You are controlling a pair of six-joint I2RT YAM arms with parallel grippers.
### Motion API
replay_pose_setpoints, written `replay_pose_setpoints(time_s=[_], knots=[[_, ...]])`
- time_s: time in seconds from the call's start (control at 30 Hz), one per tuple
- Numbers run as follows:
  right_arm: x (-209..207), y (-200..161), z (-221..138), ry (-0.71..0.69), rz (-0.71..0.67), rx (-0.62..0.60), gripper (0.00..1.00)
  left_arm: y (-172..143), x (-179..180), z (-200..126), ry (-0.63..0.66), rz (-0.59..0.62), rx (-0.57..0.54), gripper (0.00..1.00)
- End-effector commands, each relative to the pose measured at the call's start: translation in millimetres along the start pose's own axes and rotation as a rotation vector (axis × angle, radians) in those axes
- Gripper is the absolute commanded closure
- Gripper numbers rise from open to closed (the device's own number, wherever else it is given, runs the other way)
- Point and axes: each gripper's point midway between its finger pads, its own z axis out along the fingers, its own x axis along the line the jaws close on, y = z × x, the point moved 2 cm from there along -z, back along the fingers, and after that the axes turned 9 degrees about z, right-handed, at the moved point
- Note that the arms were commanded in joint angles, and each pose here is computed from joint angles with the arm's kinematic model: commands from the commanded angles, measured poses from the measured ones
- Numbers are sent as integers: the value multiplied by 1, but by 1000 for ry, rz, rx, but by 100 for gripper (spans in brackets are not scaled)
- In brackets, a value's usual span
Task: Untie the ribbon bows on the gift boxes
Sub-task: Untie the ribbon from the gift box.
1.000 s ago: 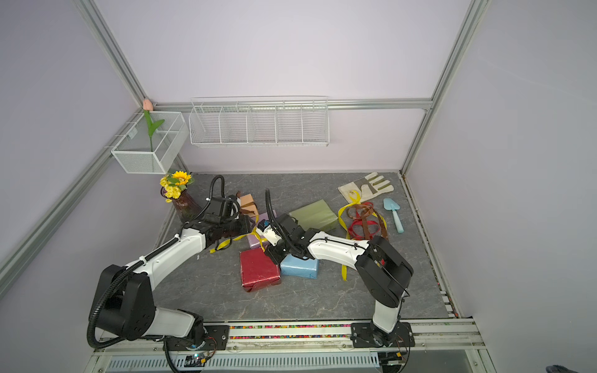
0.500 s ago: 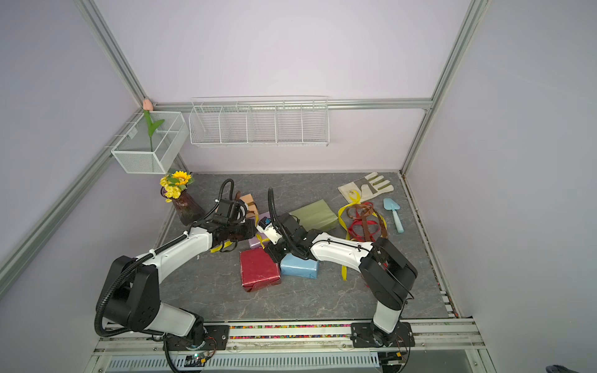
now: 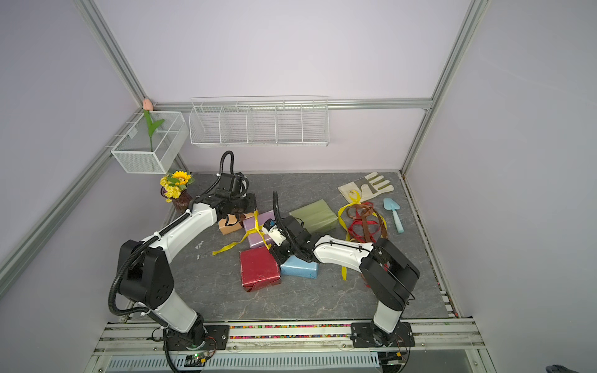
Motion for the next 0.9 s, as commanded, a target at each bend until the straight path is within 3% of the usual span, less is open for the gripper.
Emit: replay_pose_setpoints(time_s=[0.0, 0.2, 0.53, 0.6, 0.73, 0.8, 0.87], knots=[[-3, 3, -8, -14, 6, -38, 93, 8, 26, 13, 74, 17, 31, 100], [-9, -5, -9, -32, 11, -33, 93, 32, 53, 36, 104, 20, 28, 100], [-9, -2, -15, -40, 6, -49, 91, 52, 47, 46, 65, 59, 19, 100], [-7, 1, -17, -40, 4, -57, 86, 50, 38, 42, 9, 65, 22, 89], [-1, 14, -26, -41, -25, -76, 70, 38, 22, 28, -94, 67, 40, 53], [1, 21, -31, -46, -43, -84, 62, 27, 18, 21, -122, 67, 52, 45], [3, 28, -34, -50, -63, -89, 55, 18, 16, 12, -136, 56, 58, 44]])
